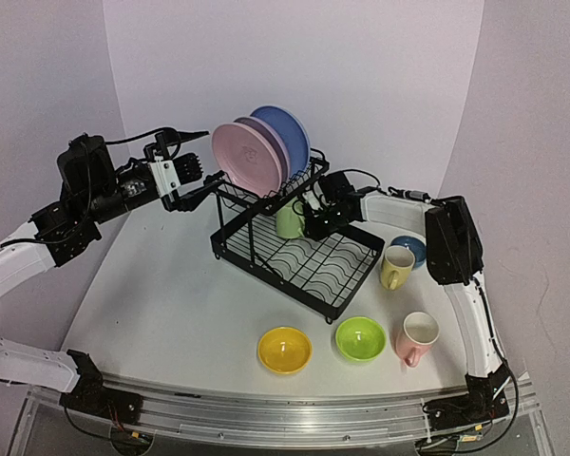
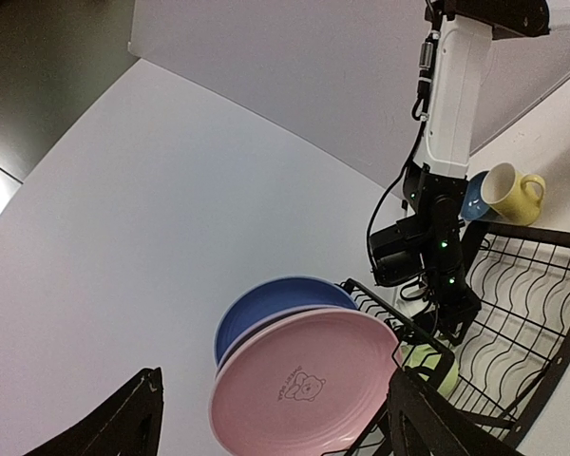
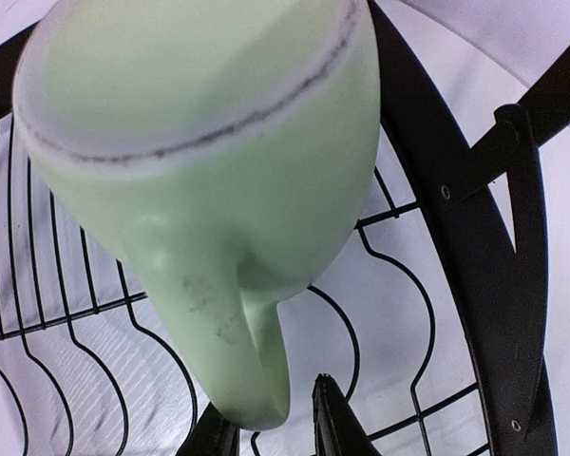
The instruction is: Load the mixed dishes into the dish rack
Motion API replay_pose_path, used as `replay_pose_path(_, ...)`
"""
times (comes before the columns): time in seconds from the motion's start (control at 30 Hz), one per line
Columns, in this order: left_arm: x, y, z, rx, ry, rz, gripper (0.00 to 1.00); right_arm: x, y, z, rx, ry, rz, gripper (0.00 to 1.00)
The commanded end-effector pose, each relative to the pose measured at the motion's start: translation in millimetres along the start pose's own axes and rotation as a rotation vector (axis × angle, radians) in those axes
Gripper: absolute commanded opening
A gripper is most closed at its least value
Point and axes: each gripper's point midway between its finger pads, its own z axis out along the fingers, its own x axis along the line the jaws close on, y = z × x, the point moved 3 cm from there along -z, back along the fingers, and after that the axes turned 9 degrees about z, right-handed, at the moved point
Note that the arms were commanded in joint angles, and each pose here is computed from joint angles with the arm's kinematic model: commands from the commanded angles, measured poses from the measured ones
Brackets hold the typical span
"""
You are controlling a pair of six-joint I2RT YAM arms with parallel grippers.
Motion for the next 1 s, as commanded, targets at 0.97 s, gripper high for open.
replay_pose_path(0.97, 26, 8, -6, 0.002, 0.081, 0.056, 0.81, 4, 54, 25, -0.25, -0.001, -0.116, 0.1)
